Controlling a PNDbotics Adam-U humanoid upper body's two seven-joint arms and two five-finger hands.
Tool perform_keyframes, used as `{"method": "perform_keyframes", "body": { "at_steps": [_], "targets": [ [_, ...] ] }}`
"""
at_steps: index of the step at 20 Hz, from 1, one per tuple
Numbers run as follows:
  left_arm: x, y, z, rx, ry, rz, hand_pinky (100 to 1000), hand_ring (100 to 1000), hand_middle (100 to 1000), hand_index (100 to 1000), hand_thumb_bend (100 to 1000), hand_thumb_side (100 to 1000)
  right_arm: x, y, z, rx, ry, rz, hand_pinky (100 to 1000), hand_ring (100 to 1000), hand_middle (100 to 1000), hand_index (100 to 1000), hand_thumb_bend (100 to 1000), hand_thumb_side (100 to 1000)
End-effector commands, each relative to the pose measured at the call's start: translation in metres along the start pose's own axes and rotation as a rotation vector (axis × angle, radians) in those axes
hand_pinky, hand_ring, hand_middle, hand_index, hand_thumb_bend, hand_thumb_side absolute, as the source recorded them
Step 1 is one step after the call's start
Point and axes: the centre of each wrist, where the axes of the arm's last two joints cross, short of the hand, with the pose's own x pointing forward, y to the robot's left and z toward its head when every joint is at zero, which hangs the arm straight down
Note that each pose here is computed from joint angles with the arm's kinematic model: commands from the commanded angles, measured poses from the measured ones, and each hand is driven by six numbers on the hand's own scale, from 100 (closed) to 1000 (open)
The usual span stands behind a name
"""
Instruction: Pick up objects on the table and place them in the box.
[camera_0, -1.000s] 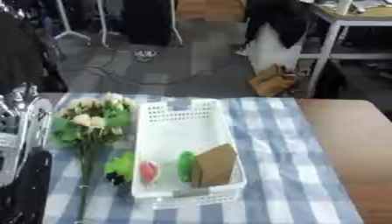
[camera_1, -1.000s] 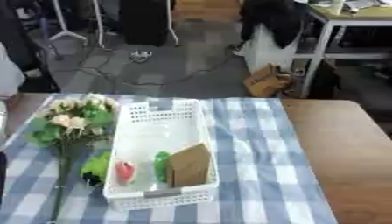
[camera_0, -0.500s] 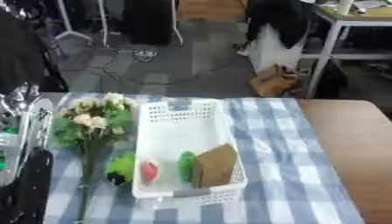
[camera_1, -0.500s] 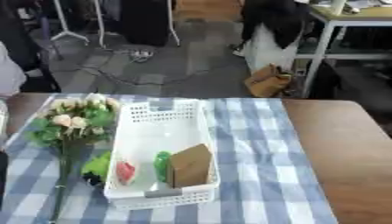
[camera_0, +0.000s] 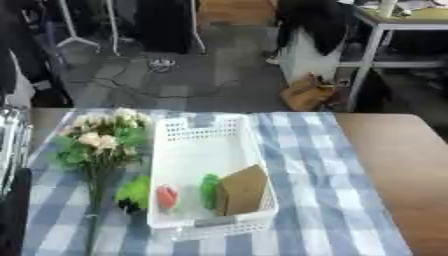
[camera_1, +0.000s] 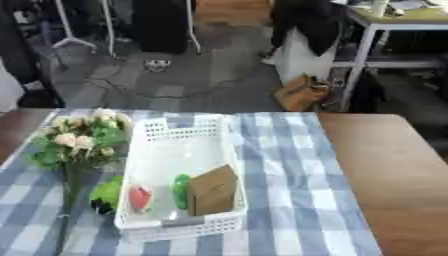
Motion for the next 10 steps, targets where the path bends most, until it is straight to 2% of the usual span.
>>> {"method": "perform_keyframes", "body": {
  "at_steps": [1, 3, 10],
  "targets": [
    [-0.012, 0.009, -0.007, -0.137, 0.053, -0.243, 817, 1000, 996, 1000, 100, 644, 0.006, 0.003, -0.010, 0.013, -0.033, 0.006, 593, 605, 522, 602, 100, 726],
    [-0.027, 0.011, -0.004, -0.239, 0.104, -0.332, 816, 1000, 989, 1000, 100, 622, 0.006, 0.004, -0.010, 0.010, -0.027, 0.007, 592, 605, 521, 600, 100, 723],
    [-0.072, 0.014, 0.013, -0.542, 0.259, -0.526, 820, 1000, 975, 1000, 100, 549, 0.006, 0.007, -0.008, 0.005, -0.010, 0.005, 591, 602, 517, 595, 100, 713]
  ]
}}
